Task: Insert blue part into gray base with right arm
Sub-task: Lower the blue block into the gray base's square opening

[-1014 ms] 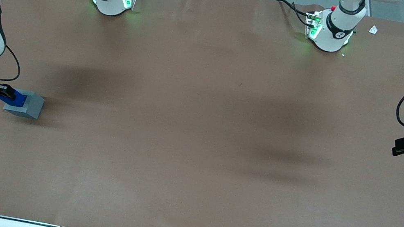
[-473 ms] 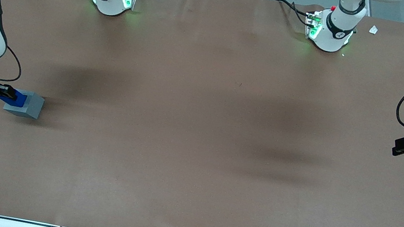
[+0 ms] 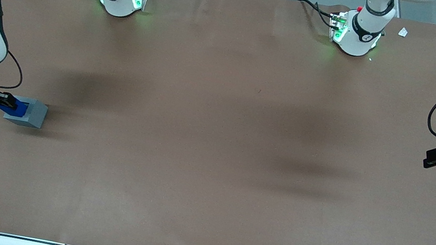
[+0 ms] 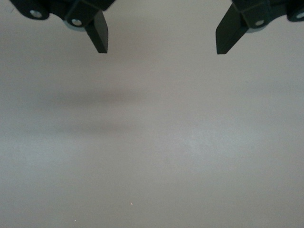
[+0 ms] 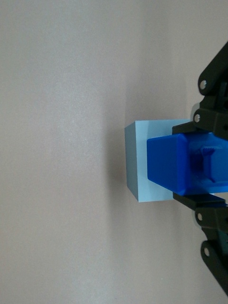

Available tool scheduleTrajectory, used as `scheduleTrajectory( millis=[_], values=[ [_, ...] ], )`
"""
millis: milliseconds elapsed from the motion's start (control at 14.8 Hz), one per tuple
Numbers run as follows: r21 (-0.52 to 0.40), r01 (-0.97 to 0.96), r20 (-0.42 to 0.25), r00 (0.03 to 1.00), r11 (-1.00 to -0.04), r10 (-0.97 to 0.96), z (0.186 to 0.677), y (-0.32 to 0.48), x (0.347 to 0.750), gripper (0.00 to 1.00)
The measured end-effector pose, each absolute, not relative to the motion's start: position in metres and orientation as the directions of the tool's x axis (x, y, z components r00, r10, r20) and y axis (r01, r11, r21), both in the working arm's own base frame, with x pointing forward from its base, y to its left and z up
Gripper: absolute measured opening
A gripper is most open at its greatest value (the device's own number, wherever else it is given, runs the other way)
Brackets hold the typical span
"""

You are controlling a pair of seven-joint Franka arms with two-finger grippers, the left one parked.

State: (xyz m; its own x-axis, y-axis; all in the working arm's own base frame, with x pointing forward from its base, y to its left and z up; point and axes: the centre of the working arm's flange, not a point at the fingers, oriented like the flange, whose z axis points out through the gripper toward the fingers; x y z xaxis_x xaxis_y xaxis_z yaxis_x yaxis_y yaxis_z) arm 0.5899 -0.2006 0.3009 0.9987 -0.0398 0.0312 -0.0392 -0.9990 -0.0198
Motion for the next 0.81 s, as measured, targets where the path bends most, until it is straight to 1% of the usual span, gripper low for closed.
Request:
scheduleTrajectory(
  millis=[473,812],
  values=[
    [-0.022,-0.039,0.026,0.999,-0.999,-0.04,0.3007,-0.2004,0.5894,0.51],
    [-0.028,-0.039,0.006,0.999,-0.999,-0.039,0.3006,-0.1999,0.5881,0.51]
  ],
)
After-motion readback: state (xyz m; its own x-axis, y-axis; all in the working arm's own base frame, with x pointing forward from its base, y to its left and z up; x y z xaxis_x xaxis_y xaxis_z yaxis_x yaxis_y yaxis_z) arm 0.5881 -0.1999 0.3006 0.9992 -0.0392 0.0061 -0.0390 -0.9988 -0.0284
